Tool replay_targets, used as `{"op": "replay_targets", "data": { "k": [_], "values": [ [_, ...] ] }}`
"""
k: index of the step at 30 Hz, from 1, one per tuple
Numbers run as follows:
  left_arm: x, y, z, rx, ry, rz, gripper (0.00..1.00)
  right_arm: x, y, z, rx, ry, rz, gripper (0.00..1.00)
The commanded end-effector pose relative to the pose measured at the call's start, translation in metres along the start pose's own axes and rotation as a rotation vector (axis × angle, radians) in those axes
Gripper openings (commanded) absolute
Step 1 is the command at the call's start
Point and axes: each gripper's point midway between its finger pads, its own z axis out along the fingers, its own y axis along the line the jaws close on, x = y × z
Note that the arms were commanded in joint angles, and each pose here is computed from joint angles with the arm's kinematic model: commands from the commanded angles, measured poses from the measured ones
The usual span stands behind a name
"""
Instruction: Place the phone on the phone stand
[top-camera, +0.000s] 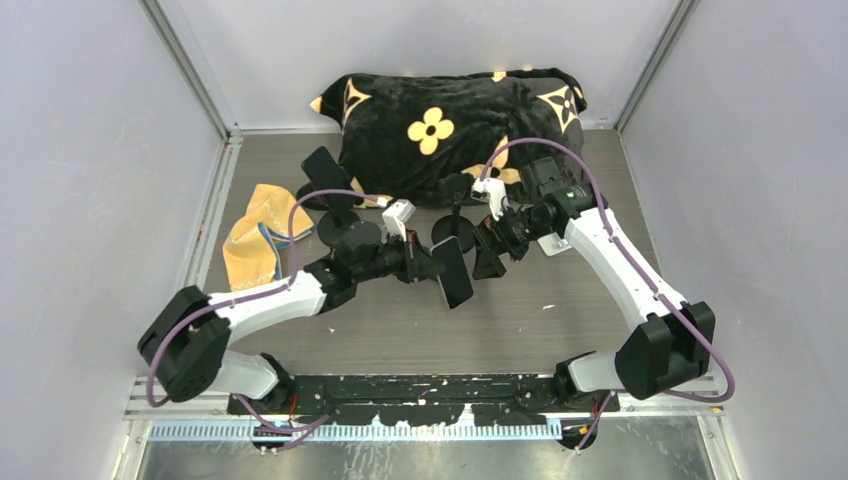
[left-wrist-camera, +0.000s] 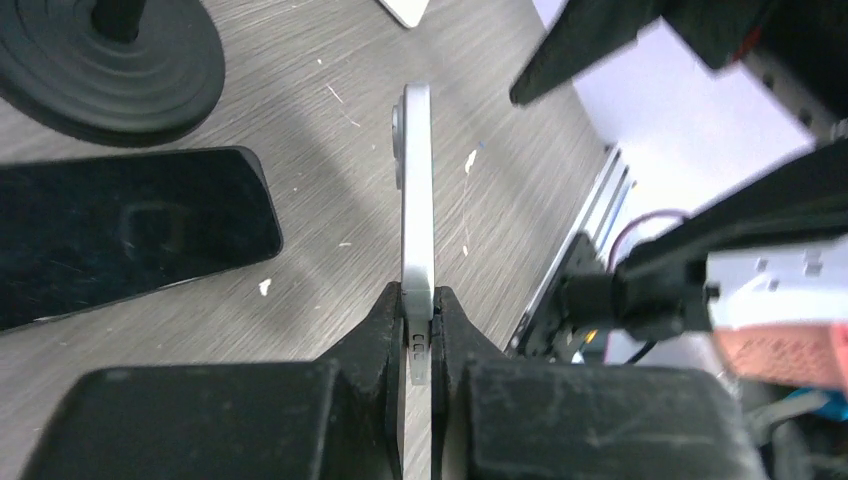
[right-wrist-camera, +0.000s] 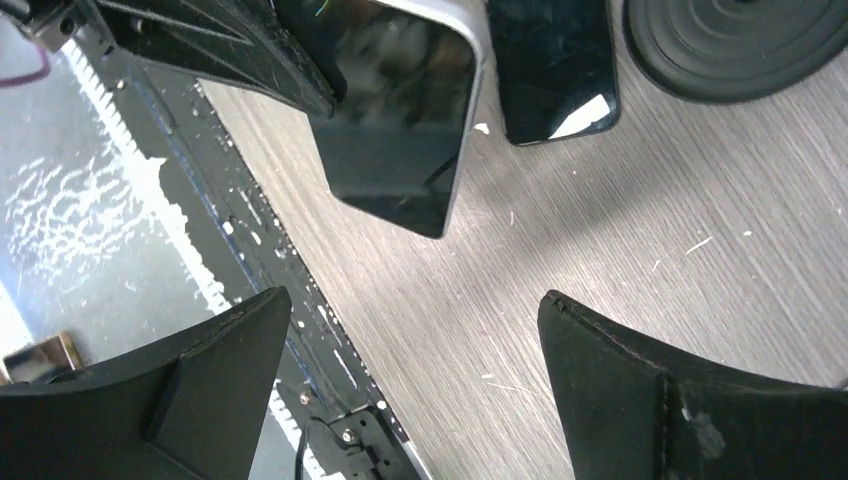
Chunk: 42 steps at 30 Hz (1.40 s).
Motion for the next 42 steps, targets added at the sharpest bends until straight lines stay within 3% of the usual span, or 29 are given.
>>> {"op": "replay_targets", "data": {
  "k": [1, 5, 11, 14, 18, 25, 35, 38, 42],
  "values": [
    [-0.019, -0.039, -0.027, 0.143, -0.017, 0.348, 0.01, -0.008, 0.026, -0.026, -0.083, -0.015, -0.15, 1.0],
    [-0.022, -0.054, -0.045, 0.205, -0.022, 0.503, 0.01, -0.019, 0.043, -0.037, -0.165, -0.059, -0.273, 1.0],
    [-0.022, -0.078, -0.062, 0.309, 0.009, 0.622, 0.01, -0.032, 0.075, -0.057, -0.338, -0.117, -0.521, 1.0],
    [-0.024, -0.09, -0.064, 0.347, 0.022, 0.651, 0.01, -0.04, 0.093, -0.061, -0.428, -0.147, -0.576, 1.0],
    [-0.027, -0.104, -0.066, 0.381, 0.013, 0.696, 0.01, -0.04, 0.105, -0.052, -0.479, -0.088, -0.588, 0.99],
    [-0.025, -0.127, -0.069, 0.472, 0.004, 0.722, 0.01, -0.034, 0.119, -0.036, -0.533, -0.053, -0.568, 0.83],
    [-0.024, -0.13, -0.069, 0.481, 0.007, 0.723, 0.01, -0.027, 0.121, -0.029, -0.538, -0.007, -0.585, 0.37],
    [-0.024, -0.131, -0.069, 0.487, 0.007, 0.722, 0.01, -0.025, 0.121, -0.028, -0.538, -0.003, -0.591, 0.32],
    [-0.024, -0.132, -0.069, 0.495, 0.003, 0.719, 0.01, -0.023, 0.12, -0.027, -0.535, 0.008, -0.589, 0.32]
  ]
}}
